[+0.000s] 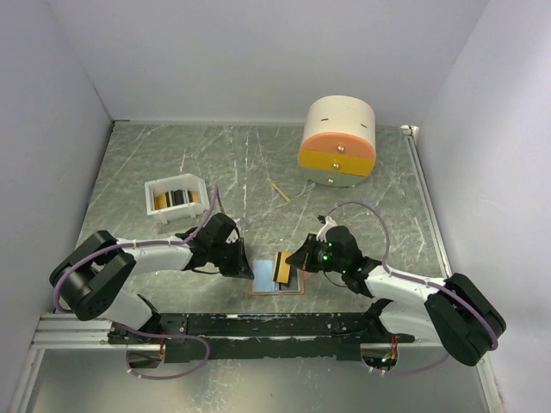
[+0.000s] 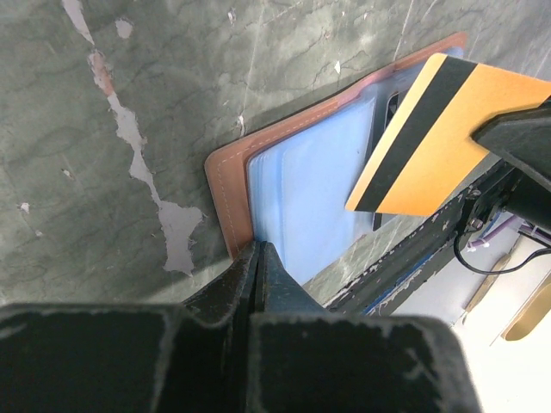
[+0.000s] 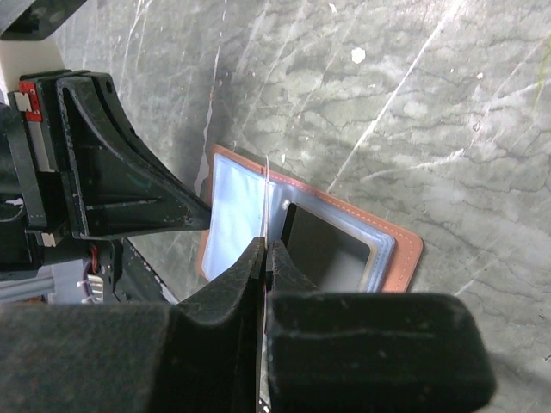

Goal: Put the credit cards into the card holder
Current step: Insert the credit card into the card holder.

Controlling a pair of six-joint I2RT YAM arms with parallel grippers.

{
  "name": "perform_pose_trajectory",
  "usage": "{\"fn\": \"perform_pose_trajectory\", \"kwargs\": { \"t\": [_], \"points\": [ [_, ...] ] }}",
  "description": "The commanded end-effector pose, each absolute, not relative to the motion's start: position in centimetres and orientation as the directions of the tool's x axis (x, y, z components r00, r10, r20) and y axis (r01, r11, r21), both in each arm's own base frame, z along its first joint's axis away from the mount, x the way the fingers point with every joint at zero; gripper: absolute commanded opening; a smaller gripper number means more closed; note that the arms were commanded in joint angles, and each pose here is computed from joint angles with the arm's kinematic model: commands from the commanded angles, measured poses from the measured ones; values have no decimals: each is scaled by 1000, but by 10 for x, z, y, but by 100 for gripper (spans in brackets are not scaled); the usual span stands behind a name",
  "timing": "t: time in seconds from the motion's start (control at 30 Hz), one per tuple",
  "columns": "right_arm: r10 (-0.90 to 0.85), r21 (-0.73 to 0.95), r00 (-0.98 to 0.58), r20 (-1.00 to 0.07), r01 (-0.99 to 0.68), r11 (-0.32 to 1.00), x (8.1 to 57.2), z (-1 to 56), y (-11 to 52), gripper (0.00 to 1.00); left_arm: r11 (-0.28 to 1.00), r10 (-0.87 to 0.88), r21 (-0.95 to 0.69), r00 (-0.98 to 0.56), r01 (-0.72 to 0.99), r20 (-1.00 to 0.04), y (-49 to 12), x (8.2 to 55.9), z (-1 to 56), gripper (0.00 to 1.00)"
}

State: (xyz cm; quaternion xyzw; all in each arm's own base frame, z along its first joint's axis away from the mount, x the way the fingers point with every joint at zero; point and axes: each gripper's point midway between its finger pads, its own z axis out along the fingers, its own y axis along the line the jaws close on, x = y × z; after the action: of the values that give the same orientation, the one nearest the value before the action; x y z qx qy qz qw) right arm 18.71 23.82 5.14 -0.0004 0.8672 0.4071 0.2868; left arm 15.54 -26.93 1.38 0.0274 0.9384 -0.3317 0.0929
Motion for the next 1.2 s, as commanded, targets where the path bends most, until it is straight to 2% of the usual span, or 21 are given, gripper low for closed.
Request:
{"fn": "perform_pose_trajectory", "kwargs": {
  "t": [0.0, 0.8, 1.0, 1.17],
  "points": [
    [243, 728, -843, -479, -227, 647, 181, 47, 237, 0, 828, -15, -550, -975, 111, -220, -257, 160, 3, 7],
    [274, 796, -872, -406, -190, 575, 172, 44, 249, 0, 827, -18, -552, -975, 109, -221, -261, 162, 3, 7],
    [289, 733, -834, -471, -188, 654, 180, 50, 231, 0, 836, -13, -538, -976, 110, -219, -258, 161, 1, 7],
    [338, 747, -805, -488, -184, 639, 184, 67, 227, 0, 839, -14, -532, -975, 110, -223, -256, 160, 2, 7]
  ]
}}
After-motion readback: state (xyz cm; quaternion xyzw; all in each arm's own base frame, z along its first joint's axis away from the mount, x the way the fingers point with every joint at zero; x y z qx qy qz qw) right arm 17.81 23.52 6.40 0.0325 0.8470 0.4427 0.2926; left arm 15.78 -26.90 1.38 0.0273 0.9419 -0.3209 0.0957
